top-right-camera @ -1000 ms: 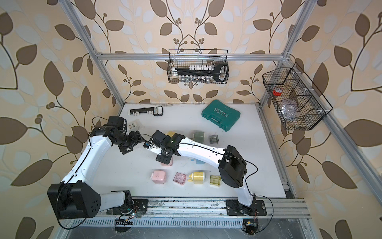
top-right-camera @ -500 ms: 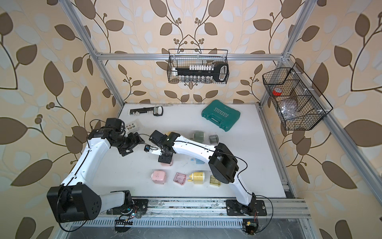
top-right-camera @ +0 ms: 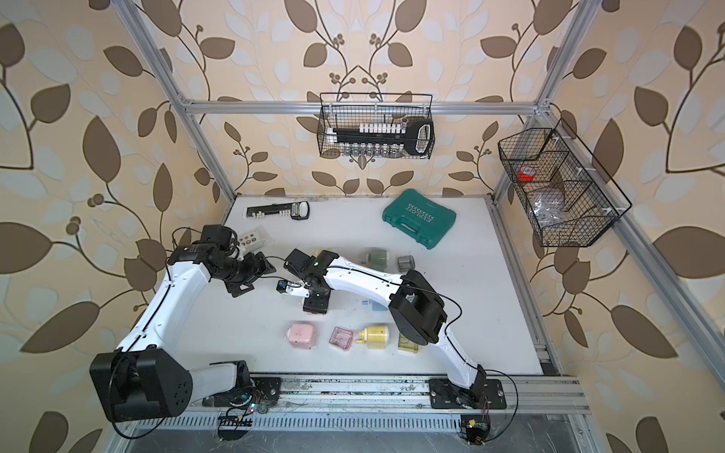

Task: Put the tray back into the pencil sharpener
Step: Pick up the pencil sharpener from the center of the board, then place the pencil sharpener at the center of the board.

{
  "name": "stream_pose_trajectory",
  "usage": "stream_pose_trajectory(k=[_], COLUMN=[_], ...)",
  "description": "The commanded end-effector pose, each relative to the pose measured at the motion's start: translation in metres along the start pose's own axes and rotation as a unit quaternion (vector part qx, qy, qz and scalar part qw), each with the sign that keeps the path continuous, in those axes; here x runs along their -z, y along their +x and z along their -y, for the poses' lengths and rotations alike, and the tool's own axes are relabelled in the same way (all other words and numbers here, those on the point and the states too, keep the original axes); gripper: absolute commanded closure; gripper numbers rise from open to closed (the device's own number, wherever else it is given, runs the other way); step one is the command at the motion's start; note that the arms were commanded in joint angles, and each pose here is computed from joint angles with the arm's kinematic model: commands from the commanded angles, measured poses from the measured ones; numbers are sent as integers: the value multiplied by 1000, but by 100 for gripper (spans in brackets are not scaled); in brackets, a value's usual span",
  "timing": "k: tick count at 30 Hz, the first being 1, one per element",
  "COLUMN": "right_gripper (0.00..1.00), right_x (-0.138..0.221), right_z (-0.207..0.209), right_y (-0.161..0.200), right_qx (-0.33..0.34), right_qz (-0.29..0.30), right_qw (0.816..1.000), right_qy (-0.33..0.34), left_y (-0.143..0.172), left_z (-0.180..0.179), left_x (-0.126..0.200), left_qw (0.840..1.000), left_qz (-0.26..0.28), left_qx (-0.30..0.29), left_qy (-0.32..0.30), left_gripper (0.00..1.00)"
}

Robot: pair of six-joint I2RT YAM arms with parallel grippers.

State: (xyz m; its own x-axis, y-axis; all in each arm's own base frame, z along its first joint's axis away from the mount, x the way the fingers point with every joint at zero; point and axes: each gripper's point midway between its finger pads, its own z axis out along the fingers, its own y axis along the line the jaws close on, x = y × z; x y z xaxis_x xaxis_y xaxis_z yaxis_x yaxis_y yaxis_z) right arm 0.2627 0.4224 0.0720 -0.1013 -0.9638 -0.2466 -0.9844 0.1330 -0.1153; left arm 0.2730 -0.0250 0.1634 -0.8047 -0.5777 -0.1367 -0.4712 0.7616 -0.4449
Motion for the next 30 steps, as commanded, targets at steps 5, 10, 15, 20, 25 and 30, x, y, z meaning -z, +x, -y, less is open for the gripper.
stream_pose_trajectory(k=[5,10,15,20,25,30], right_gripper=[47,54,56,56,53,50], right_x=[-3,0,9,8,0,-7], right_z=[7,21,39,36,33,35], right_y=[-4,-1,-1,-2,-1,3], right_qx=[3,6,6,14,19,24], right_qz=[1,0,12,20,16,2], right_qw=[1000,1000,1000,1000,1000,1000], right_qy=[-6,9,16,-4,-14,-13], left_y=[0,-1,-1,-1,0,0], left_z=[2,3,3,3,3,3], left_x=[7,7,7,7,7,7], left_qw=[1000,1000,1000,1000,1000,1000], left_qz=[8,9,8,9,7,7], left_qx=[-6,-7,-7,-7,-7,-8], left_qy=[12,14,15,15,14,14], left_gripper=[15,16,16,16,16,16])
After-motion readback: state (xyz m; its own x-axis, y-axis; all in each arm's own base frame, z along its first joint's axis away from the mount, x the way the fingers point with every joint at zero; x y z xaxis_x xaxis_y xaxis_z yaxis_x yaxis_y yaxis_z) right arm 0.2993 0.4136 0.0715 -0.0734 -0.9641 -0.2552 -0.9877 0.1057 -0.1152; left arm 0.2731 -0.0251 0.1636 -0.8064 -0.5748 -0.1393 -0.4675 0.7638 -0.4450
